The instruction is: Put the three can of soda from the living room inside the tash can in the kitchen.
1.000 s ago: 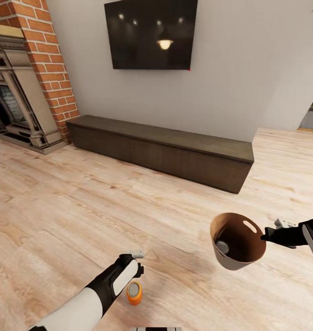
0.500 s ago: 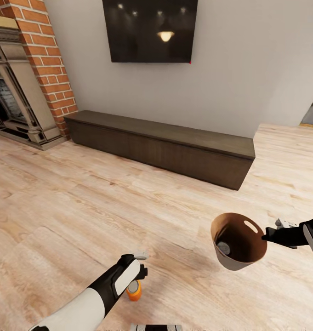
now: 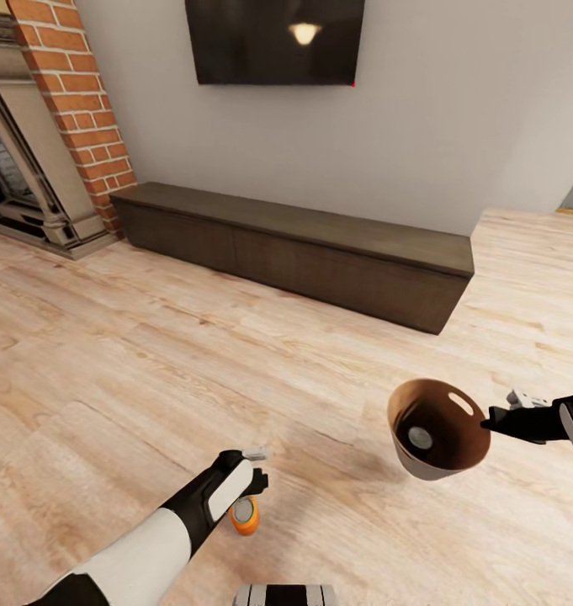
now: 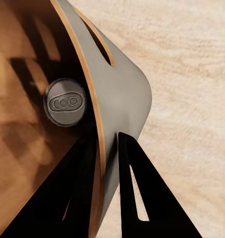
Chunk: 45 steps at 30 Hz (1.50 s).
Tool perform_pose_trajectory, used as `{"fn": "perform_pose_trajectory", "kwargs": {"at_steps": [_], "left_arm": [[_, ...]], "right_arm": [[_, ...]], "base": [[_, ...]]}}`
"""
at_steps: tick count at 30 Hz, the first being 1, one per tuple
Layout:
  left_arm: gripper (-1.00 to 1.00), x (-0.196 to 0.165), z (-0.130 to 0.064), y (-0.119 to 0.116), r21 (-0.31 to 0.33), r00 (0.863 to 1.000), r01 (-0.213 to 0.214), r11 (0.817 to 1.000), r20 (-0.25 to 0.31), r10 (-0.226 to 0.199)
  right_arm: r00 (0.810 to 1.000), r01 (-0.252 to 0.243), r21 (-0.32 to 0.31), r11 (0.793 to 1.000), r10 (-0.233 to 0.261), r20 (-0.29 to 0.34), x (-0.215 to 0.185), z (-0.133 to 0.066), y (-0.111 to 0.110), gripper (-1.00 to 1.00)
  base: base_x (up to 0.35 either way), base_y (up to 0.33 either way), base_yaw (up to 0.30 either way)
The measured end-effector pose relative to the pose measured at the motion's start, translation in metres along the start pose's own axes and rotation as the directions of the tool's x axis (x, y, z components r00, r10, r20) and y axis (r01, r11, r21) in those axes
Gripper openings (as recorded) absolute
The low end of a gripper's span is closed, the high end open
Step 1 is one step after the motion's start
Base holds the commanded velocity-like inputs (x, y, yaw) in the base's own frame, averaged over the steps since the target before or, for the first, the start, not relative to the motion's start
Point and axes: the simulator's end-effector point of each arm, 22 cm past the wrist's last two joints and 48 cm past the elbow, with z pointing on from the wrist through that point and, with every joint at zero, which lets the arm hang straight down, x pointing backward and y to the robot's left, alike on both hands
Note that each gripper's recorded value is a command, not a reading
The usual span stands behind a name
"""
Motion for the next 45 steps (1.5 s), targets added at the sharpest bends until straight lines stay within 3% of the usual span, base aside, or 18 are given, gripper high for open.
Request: {"fn": "perform_pose_trajectory", "kwargs": {"at_steps": [8, 14, 18, 20, 25, 31, 45], "left_arm": [[1.00, 0.007, 0.016, 0.007, -0.017, 0.999, -0.001, 1.000, -0.036, 0.000], [1.00, 0.017, 0.027, 0.007, -0.017, 0.998, -0.002, 1.000, -0.063, 0.001], [1.00, 0.024, 0.034, 0.008, -0.018, 0.997, -0.002, 1.000, -0.079, 0.001], [1.00, 0.027, 0.038, 0.009, -0.020, 0.996, -0.002, 1.000, -0.087, 0.000], [1.00, 0.035, 0.046, 0.010, -0.022, 0.994, -0.002, 1.000, -0.107, 0.000], [1.00, 0.017, 0.053, 0.011, -0.014, 0.995, -0.001, 1.000, -0.099, -0.001], [1.00, 0.031, 0.076, 0.010, -0.005, 0.990, -0.001, 1.000, -0.144, 0.000]], "right_arm": [[1.000, 0.000, 0.009, 1.000, 0.000, -0.011, 0.001, 0.011, -0.004, -1.00], [1.000, 0.014, 0.032, 0.999, -0.014, 0.026, -0.014, -0.005, -0.028, -1.00], [1.000, 0.008, -0.041, 0.999, -0.007, 0.021, -0.014, -0.006, -0.020, -1.00], [1.000, -0.001, -0.067, 0.998, 0.002, 0.017, -0.013, -0.003, -0.016, -1.00], [1.000, 0.024, -0.023, 0.999, -0.024, -0.008, -0.006, 0.006, -0.028, -1.00], [1.000, 0.022, -0.040, 0.999, -0.023, -0.013, -0.005, 0.015, -0.023, -1.00], [0.998, 0.034, -0.027, 0.999, -0.035, -0.048, 0.005, 0.039, -0.027, -1.00]], "base": [[0.000, 0.000, 0.000], [0.000, 0.000, 0.000], [0.000, 0.000, 0.000], [0.000, 0.000, 0.000], [0.000, 0.000, 0.000], [0.000, 0.000, 0.000], [0.000, 0.000, 0.000]]}}
